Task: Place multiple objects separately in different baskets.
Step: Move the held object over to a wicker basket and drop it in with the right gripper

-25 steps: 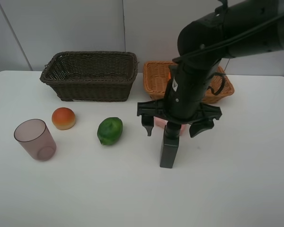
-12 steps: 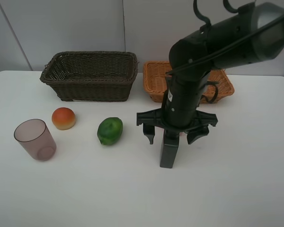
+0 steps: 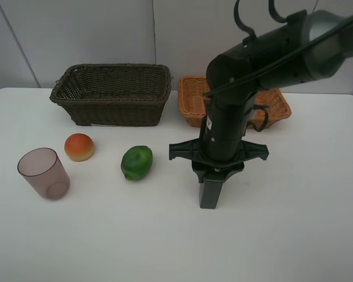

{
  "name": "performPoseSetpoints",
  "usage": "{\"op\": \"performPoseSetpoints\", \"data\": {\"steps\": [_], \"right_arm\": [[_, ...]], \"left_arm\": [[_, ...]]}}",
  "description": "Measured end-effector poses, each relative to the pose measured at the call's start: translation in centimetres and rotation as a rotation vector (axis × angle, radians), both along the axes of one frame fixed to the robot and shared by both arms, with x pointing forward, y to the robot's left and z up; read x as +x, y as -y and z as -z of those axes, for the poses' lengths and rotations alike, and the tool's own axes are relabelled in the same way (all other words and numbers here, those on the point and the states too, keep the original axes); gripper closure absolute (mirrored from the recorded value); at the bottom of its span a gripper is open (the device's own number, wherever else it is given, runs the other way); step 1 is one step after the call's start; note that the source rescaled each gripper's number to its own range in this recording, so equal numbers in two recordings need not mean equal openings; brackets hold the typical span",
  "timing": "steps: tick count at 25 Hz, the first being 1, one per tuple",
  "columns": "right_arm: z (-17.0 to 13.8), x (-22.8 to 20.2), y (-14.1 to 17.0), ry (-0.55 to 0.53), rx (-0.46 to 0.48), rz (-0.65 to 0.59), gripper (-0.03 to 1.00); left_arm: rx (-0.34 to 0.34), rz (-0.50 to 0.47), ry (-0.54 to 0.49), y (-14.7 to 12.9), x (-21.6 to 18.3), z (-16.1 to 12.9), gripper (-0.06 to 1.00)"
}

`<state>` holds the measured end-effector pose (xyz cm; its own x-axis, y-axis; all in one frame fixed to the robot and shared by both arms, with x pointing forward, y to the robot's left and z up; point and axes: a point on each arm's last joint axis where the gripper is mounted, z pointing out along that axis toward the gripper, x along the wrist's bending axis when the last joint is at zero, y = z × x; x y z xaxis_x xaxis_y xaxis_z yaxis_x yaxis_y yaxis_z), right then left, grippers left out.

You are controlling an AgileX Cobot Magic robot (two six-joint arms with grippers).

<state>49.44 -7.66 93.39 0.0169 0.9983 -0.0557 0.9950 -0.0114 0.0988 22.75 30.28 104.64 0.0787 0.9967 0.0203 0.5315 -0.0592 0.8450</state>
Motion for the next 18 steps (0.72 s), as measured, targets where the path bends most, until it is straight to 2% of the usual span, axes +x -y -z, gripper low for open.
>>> {"op": "performPoseSetpoints", "data": {"steps": [18], "right_arm": [[0.00,0.03,-0.03,0.001,0.001,0.000,0.97]], "left_arm": [[0.000,0.000,0.000,0.00,0.00,0.00,-0.06]]}}
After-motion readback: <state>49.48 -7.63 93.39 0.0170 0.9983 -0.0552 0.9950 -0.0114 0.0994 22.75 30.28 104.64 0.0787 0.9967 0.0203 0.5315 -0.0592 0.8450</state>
